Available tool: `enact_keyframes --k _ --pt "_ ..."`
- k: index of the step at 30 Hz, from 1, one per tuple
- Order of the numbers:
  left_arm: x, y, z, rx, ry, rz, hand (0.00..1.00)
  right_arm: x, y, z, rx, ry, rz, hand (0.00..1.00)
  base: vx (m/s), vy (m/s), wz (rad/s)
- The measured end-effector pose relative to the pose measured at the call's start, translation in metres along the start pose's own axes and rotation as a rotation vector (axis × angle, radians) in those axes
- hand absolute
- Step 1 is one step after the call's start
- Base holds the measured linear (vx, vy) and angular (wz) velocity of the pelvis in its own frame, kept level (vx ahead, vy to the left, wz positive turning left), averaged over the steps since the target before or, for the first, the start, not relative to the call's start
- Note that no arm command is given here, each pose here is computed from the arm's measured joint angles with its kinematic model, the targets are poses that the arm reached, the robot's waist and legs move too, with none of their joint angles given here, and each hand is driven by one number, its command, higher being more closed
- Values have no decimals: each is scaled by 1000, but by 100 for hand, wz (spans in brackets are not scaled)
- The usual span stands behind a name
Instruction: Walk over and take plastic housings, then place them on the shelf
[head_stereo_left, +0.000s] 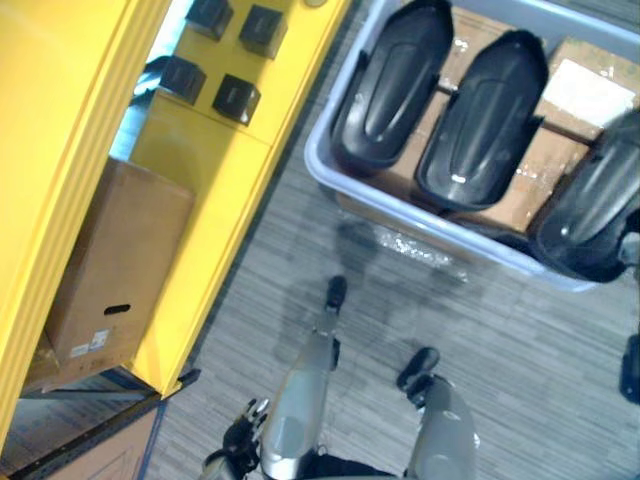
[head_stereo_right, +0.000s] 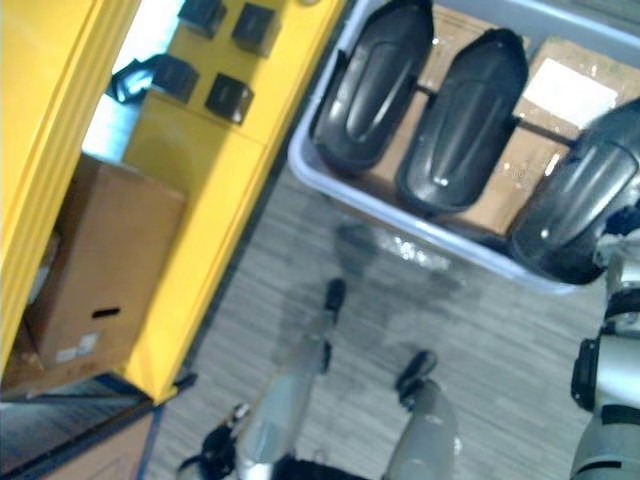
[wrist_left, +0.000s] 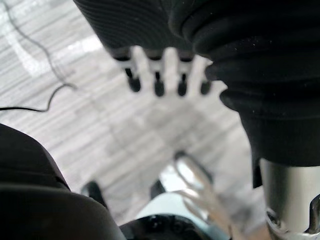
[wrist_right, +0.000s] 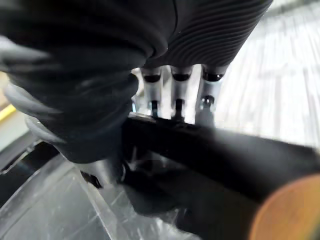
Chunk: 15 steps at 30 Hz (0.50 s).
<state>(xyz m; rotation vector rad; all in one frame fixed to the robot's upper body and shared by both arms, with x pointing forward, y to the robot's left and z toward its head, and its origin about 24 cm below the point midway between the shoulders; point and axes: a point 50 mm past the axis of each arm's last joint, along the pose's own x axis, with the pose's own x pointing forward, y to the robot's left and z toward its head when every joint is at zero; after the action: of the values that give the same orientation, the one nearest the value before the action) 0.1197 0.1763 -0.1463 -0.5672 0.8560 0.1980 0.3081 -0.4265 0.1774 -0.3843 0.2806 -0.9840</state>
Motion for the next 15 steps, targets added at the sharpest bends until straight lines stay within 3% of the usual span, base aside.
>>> enact_keyframes --k 13,14,15 --pt "-3 0 -2 -39 -2 -6 0 -6 -8 39 -89 -172 -206 100 -13 -2 1" --pt "-4 2 1 -47 -30 7 0 -19 -10 77 -37 -386 -317 100 -63 -11 -11" --pt "-4 2 2 -47 -32 7 0 -20 -11 78 -40 -397 -327 100 -61 -10 -10"
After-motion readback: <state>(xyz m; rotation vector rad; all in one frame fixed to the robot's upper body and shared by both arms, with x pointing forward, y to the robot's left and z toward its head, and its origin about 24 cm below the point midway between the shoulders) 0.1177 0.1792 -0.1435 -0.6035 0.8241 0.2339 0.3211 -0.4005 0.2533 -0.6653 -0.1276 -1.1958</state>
